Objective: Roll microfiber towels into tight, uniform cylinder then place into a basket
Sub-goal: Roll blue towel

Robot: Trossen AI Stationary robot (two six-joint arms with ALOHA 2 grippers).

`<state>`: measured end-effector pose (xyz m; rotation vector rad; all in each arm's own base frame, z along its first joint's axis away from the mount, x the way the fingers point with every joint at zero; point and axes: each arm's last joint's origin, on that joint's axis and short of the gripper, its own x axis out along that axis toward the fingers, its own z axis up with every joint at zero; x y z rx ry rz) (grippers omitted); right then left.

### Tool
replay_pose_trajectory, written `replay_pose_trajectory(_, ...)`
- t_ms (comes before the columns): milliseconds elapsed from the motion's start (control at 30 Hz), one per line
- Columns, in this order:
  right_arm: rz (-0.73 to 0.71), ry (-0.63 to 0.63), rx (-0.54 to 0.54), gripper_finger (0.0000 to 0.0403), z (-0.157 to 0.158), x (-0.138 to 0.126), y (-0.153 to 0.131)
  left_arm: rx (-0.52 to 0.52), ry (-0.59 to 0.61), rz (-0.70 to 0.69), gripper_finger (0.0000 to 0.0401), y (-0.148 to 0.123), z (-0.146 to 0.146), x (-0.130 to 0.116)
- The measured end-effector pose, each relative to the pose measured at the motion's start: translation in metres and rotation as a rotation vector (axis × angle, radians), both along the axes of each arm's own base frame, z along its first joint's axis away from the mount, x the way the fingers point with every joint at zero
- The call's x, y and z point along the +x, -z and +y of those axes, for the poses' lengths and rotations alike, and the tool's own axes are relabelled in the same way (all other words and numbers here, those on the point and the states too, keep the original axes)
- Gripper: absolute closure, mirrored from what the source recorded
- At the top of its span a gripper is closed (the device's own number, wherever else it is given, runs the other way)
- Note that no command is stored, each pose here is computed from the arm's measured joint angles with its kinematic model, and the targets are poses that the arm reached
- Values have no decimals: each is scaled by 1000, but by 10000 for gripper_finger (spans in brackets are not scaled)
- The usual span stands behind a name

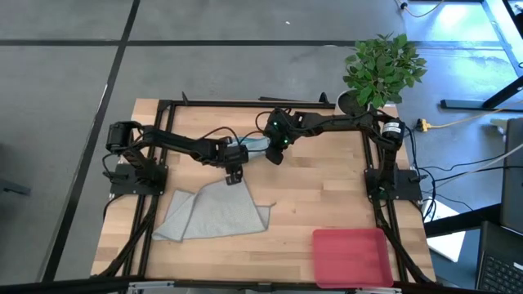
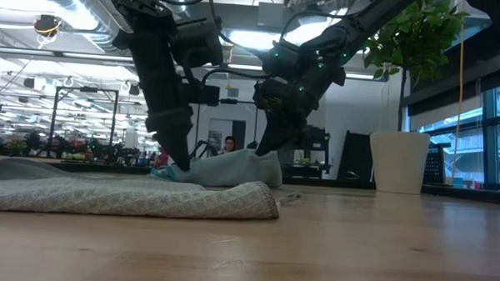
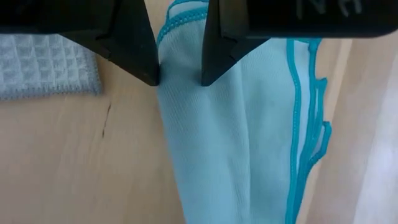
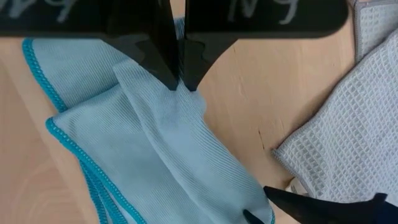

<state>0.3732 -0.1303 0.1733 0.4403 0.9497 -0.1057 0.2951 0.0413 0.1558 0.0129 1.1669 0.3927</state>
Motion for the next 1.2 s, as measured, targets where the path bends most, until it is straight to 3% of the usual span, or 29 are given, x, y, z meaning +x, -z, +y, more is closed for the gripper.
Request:
replay_pose_trajectory(367, -1, -2, -2, 394, 0, 0, 0, 10, 19, 71, 296, 11, 0, 0)
replay_pose_trajectory(633, 0, -1, 0, 393, 0, 0, 0, 47, 20, 107, 391, 11, 1, -3)
replay_pose_trajectory(933, 31, -4, 16, 393, 1, -3, 1, 50, 53, 156, 400, -3, 1, -4)
replay_pose_trajectory(1200, 102, -72, 78, 393, 13, -8, 4, -94, 171, 171, 401, -29, -1, 2)
